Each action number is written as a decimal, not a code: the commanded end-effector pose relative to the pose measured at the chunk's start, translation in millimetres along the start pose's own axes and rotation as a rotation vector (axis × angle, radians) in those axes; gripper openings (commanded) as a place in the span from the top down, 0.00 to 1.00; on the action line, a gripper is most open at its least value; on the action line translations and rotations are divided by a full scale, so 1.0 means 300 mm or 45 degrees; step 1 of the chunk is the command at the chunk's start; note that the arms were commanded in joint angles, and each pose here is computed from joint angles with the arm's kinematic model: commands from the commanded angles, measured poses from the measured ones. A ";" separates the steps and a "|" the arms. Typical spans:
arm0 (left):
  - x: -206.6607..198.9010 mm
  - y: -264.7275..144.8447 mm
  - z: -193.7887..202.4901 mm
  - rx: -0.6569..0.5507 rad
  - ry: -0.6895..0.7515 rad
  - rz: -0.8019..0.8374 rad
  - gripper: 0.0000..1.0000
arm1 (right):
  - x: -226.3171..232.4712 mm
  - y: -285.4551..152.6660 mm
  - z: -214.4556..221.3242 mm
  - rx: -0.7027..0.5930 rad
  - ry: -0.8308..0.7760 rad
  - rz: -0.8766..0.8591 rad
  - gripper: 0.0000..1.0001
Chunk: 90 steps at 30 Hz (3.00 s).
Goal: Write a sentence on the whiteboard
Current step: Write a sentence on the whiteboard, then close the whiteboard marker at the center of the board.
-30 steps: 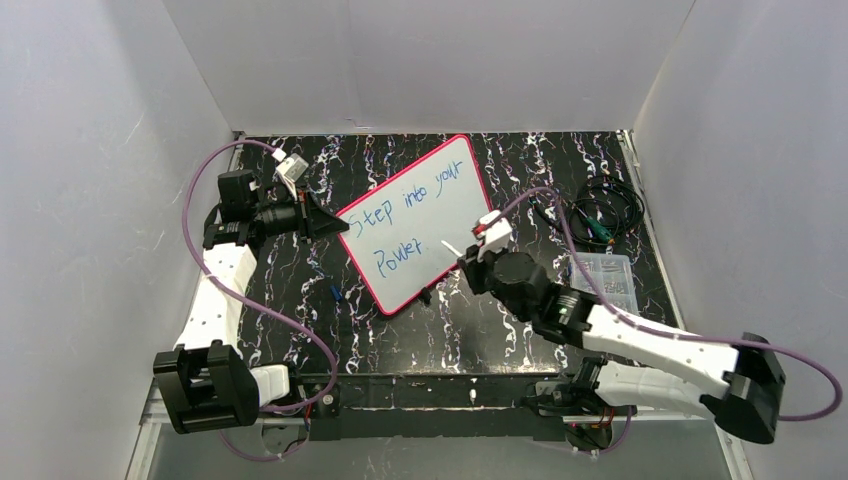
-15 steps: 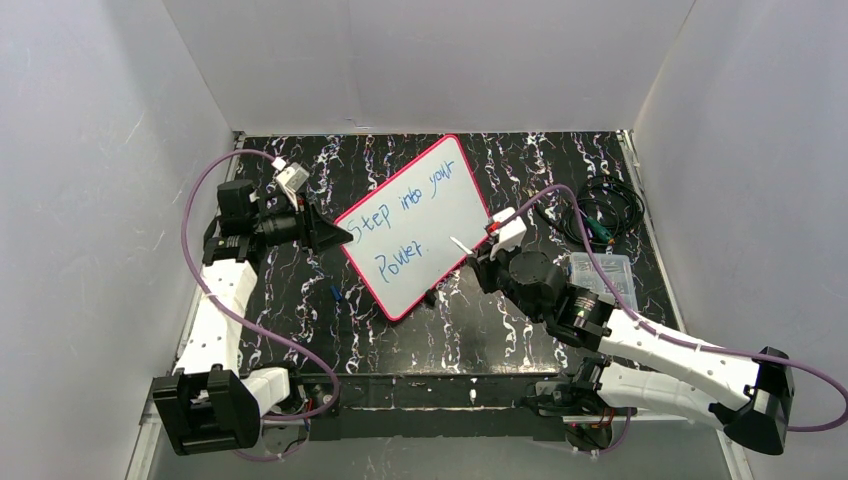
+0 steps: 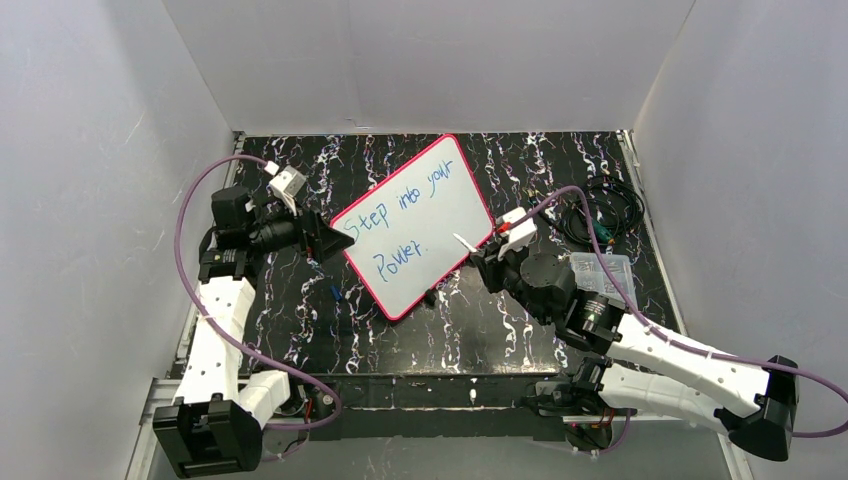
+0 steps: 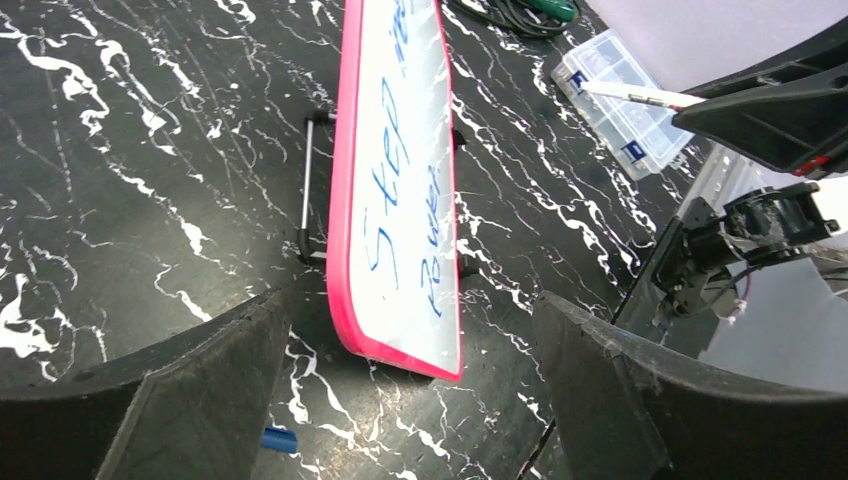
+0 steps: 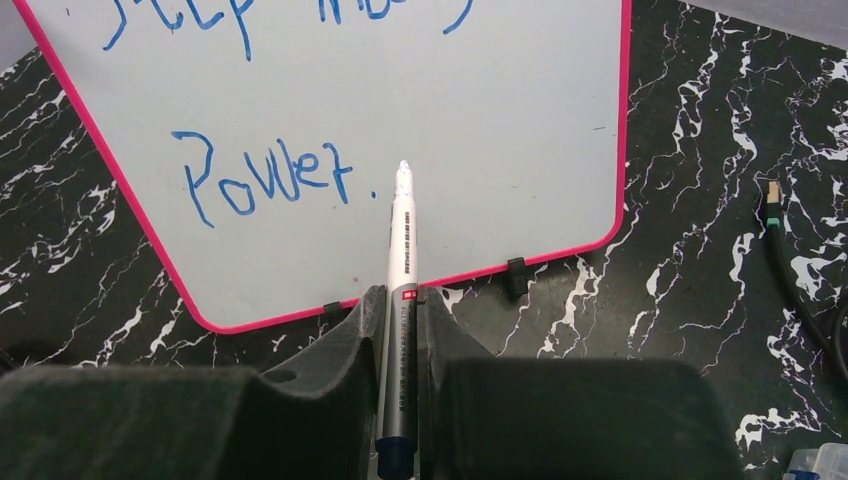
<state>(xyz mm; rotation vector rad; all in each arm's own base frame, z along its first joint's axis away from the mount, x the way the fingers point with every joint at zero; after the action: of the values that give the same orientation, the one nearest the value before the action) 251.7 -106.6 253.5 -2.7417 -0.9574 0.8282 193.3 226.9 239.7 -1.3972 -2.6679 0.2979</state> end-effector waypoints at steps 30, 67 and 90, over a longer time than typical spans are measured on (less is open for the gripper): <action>0.083 -0.271 0.279 -0.099 -0.797 -1.068 0.16 | -0.023 -0.125 -0.026 0.105 0.058 -0.039 0.99; 0.404 0.020 0.650 0.664 -0.981 -1.388 0.66 | -0.077 -0.186 -0.026 -0.088 0.100 -0.021 0.99; 0.358 0.003 0.709 0.819 -1.038 -1.344 0.83 | -0.085 -0.178 -0.013 -0.075 0.101 0.004 0.99</action>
<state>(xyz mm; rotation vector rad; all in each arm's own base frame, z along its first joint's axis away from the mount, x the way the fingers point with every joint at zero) 231.0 -53.2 35.8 -1.1303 -1.7119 1.5419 160.5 175.3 247.0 -1.3656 -2.6347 0.2296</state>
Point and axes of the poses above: each gripper's point midway between its finger pads, its own y axis out along the fingers, its own x axis along the line the jaws close on, z = x × y, the point moved 2 cm from there along -y, back along the fingers, and after that the axes turned 4 degrees about -y, right-handed, at the moved point
